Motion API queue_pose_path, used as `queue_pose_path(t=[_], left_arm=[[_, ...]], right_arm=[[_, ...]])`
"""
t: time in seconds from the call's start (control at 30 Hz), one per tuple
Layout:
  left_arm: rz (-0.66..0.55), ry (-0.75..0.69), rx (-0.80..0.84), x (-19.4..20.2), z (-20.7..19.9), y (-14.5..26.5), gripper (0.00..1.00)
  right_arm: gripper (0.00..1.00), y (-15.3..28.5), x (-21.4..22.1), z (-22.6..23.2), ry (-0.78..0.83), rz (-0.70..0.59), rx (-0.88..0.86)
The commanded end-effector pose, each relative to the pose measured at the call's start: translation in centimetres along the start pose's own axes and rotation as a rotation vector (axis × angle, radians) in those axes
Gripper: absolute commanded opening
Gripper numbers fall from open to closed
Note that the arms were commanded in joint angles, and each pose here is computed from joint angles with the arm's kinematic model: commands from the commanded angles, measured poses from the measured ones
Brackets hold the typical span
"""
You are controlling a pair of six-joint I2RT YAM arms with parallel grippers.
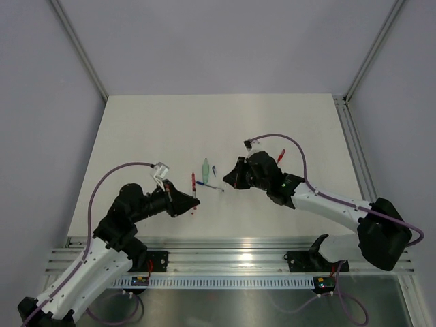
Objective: Insert the pens into the pen caps
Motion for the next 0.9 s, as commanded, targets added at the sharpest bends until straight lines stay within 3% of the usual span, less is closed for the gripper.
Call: queue_pose_path(t=[0.0, 0.33, 0.87], left_arm=[[-0.017, -0.014, 0.181, 0.1, -2.1, -1.2, 0.0], [0.033, -0.033, 0.208, 3.1, -1.5, -3.8, 0.0], [0.026, -0.055, 0.167, 3.4, -1.4, -4.1, 0.0]], right_arm=[[0.0, 2.1, -2.9, 3.9, -0.096, -0.184, -0.195], [0.0, 5.8, -5.9, 7.2, -0.137, -0.359, -0.319], [0.0, 7.3, -5.5, 8.8, -0.124, -0.423, -0.347]])
Point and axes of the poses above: each gripper's point midway between its finger pads, its own y axis back along the fingers, its own z axis along the line the jaws close on, x = y × z, the point moved 6 cm from there along y, back along the fingers, and after that the axes turned 10 degrees about y, right-handed, at the moved point
